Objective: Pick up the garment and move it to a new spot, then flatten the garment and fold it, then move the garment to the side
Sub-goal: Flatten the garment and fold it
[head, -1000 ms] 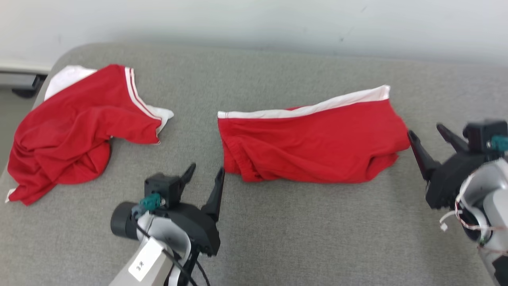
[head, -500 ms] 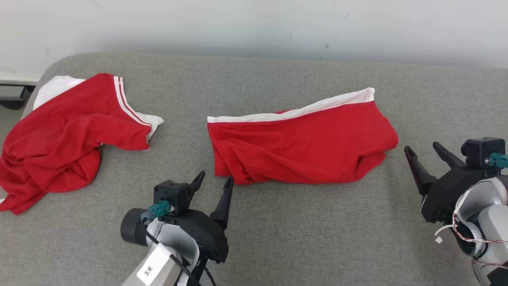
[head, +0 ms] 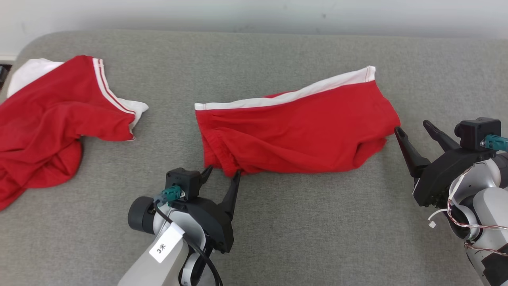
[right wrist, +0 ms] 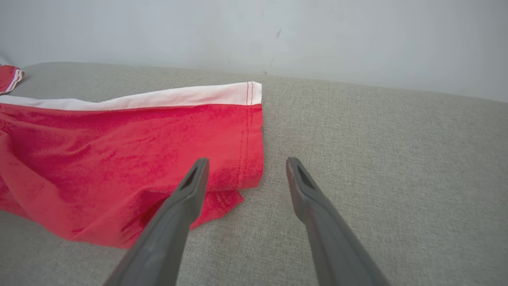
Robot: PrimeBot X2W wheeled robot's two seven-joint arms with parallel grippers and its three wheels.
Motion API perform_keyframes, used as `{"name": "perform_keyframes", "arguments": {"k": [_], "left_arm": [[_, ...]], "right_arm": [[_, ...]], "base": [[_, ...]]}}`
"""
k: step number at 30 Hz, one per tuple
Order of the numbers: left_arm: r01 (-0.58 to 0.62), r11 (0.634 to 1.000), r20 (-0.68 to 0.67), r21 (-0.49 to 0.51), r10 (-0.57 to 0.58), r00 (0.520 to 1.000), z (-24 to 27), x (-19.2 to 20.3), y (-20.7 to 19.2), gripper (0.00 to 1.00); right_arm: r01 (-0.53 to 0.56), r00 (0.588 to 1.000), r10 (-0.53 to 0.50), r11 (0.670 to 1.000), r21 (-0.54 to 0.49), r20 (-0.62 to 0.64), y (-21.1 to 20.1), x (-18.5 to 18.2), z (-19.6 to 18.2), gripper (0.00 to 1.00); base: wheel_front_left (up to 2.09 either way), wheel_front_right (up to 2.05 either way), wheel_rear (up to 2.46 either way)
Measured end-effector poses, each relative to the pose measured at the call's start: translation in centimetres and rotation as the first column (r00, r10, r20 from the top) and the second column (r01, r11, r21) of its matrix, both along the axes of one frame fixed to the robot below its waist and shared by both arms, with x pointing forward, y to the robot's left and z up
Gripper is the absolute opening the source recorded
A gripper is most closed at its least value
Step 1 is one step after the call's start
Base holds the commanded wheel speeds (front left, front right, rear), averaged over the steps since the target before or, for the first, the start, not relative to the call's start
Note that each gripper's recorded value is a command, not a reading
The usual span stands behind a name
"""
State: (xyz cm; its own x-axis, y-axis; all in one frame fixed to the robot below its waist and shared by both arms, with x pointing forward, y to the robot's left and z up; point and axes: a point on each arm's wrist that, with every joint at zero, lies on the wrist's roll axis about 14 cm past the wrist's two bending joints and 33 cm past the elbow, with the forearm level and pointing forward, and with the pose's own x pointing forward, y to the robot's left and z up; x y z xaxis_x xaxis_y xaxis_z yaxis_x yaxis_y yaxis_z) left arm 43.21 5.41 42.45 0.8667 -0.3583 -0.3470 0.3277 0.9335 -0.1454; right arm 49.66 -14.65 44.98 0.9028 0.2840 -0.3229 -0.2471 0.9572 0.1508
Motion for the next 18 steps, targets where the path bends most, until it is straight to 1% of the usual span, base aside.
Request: {"name": "perform_keyframes", "arguments": {"k": [1, 2, 3, 5, 6, 7, 8, 14, 18], "left_arm": [[0.003, 1.000, -0.003, 0.002, -0.003, 1.000, -0.1, 0.2, -0.1, 0.90], [0.007, 1.000, -0.007, 0.001, -0.007, 1.000, -0.3, 0.3, -0.2, 0.82], [0.012, 1.000, -0.013, 0.001, -0.012, 1.000, -0.5, 0.3, -0.4, 0.69], [0.018, 1.000, -0.030, 0.002, -0.017, 0.999, -1.1, 0.3, -0.7, 0.50], [0.022, 1.000, -0.038, 0.003, -0.022, 0.999, -1.3, 0.3, -0.8, 0.28], [0.026, 1.000, -0.039, 0.005, -0.026, 0.999, -1.4, 0.5, -1.0, 0.03], [0.031, 1.000, -0.037, 0.003, -0.031, 0.999, -1.4, 0.6, -1.1, 0.00], [0.031, 0.999, -0.042, 0.011, -0.030, 0.999, -1.5, 1.0, -1.0, 0.00], [0.019, 1.000, -0.050, 0.020, -0.018, 0.999, -1.8, 0.9, -0.5, 0.00]], "right_arm": [[0.003, 1.000, -0.003, 1.000, -0.001, -0.004, -0.2, 0.0, -0.2, 1.00], [0.008, 1.000, -0.008, 1.000, -0.002, -0.009, -0.3, -0.1, -0.4, 1.00], [0.011, 1.000, -0.011, 1.000, -0.003, -0.013, -0.5, -0.1, -0.5, 1.00], [0.020, 1.000, -0.020, 1.000, -0.005, -0.018, -0.9, -0.2, -0.8, 1.00], [0.026, 0.999, -0.026, 1.000, -0.007, -0.022, -1.1, -0.2, -0.9, 1.00], [0.031, 0.999, -0.031, 0.999, -0.009, -0.026, -1.4, -0.2, -1.1, 1.00], [0.035, 0.999, -0.035, 0.999, -0.012, -0.029, -1.6, -0.2, -1.2, 1.00], [0.040, 0.998, -0.041, 0.999, -0.019, -0.041, -1.9, -0.3, -1.7, 1.00], [0.012, 0.997, -0.014, 1.000, -0.025, -0.076, -1.4, -0.5, -2.5, 1.00]], "base": [[0.00, 0.00, 0.00], [0.00, 0.00, 0.00], [0.00, 0.00, 0.00], [0.00, 0.00, 0.00], [0.00, 0.00, 0.00], [0.00, 0.00, 0.00], [0.00, 0.00, 0.00], [0.00, 0.00, 0.00], [0.00, 0.00, 0.00]]}}
